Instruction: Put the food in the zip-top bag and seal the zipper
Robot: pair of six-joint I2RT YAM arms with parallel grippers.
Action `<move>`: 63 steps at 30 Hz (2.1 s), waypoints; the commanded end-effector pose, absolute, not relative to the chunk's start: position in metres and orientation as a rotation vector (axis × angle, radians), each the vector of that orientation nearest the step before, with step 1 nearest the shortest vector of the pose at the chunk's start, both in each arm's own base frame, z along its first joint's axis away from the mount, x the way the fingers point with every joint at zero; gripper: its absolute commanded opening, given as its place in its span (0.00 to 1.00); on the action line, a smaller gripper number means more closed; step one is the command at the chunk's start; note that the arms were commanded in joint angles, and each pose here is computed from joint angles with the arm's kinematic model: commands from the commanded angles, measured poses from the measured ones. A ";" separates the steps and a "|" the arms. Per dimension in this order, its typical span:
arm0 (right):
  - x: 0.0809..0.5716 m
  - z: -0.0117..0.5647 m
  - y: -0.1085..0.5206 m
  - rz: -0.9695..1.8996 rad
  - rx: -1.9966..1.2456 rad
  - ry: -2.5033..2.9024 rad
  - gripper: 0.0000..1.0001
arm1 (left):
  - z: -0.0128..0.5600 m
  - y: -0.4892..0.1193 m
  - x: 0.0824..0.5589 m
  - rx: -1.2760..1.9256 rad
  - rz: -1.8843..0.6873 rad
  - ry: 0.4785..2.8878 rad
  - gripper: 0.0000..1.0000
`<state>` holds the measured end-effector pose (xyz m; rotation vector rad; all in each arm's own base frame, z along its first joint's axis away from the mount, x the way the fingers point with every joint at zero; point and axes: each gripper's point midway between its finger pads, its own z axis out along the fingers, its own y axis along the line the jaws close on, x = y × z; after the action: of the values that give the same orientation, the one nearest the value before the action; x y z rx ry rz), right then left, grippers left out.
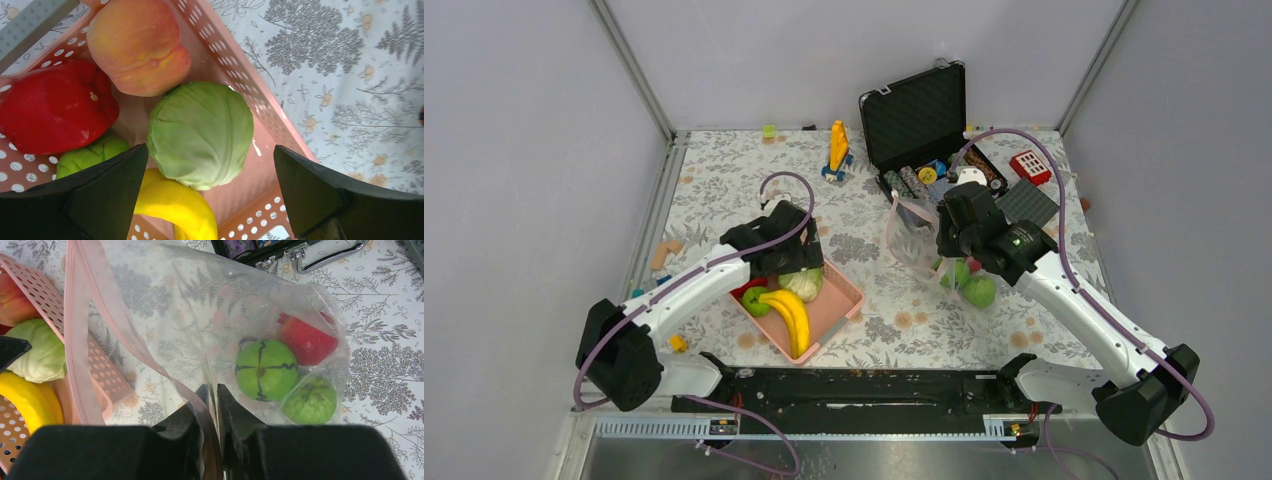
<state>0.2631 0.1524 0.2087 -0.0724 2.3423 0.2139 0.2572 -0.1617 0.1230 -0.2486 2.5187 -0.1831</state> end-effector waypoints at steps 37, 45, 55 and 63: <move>0.265 0.216 0.152 0.230 -0.070 2.308 0.19 | 0.091 -0.177 0.259 -0.137 -0.153 2.644 0.39; 0.267 0.216 0.151 0.224 -0.067 2.304 0.19 | 0.133 -0.180 0.260 -0.161 -0.268 2.528 0.28; 0.267 0.211 0.153 0.220 -0.074 2.323 0.19 | 0.199 -0.172 0.259 -0.188 -0.396 2.316 0.28; 0.264 0.215 0.156 0.254 -0.080 2.321 0.19 | 0.284 -0.213 0.242 0.035 -0.830 2.014 0.28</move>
<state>0.2622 0.1521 0.2052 -0.0757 2.3489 0.2113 0.2440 -0.1747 0.2113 -0.1279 2.2879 -0.5009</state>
